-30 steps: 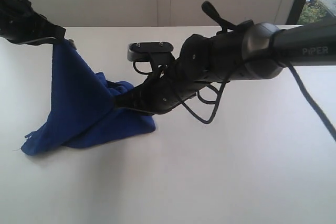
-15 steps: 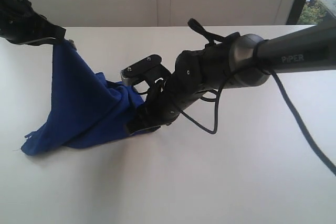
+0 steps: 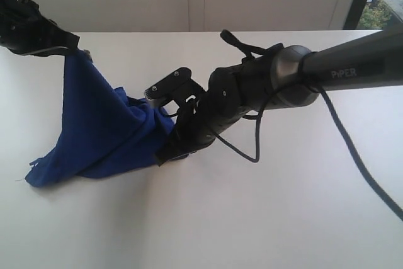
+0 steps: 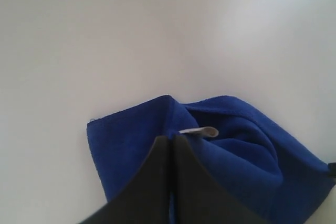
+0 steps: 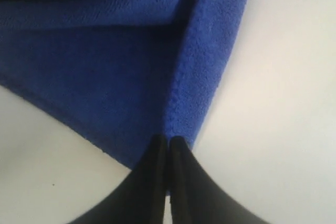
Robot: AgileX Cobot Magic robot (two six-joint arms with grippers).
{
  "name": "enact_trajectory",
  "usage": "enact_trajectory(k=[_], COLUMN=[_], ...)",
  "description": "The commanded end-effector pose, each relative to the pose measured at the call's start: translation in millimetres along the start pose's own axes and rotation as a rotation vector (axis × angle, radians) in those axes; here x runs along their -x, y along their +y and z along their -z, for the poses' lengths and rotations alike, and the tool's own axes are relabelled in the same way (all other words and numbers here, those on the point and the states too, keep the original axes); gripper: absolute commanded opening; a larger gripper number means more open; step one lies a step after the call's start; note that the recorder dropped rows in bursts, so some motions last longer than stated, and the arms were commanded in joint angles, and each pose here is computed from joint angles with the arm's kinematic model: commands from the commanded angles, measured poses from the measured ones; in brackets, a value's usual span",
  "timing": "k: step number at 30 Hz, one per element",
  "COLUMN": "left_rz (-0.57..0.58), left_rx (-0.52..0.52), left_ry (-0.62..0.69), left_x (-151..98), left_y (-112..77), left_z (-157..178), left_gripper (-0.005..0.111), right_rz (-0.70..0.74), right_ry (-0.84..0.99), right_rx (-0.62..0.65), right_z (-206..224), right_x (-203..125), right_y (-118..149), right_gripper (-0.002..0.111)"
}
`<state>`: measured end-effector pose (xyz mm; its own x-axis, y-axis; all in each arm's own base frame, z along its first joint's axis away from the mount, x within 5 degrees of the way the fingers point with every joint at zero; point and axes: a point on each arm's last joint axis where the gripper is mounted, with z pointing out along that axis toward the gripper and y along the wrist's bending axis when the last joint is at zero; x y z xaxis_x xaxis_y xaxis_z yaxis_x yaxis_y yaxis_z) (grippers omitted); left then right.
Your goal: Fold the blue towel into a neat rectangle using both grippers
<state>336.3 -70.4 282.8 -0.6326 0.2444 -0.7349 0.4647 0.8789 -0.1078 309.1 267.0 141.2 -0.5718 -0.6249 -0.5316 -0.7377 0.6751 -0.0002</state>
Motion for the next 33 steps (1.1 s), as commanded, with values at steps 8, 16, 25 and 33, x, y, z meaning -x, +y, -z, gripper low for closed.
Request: enact_trajectory(k=[8,16,25,33], left_rz=[0.012,-0.02,-0.106,-0.054], left_rx=[-0.056,-0.075,0.024,0.319], left_ry=[0.049,-0.02,0.077,0.023], left_x=[-6,2,-24,-60], left_y=[-5.3,-14.4,-35.8,-64.1], left_z=[2,78,167,253], left_gripper=[0.0,0.0,0.0,0.0], right_rz=[-0.238,-0.195,-0.132,-0.127], right_ry=[-0.13,-0.11,-0.178,-0.354], right_rx=[-0.074,-0.227,-0.338,-0.397], right_z=[82,195,309,408], right_x=[19,2,-29,-87], right_y=[-47,-80,-53,-10], right_gripper=[0.0,0.0,0.0,0.0])
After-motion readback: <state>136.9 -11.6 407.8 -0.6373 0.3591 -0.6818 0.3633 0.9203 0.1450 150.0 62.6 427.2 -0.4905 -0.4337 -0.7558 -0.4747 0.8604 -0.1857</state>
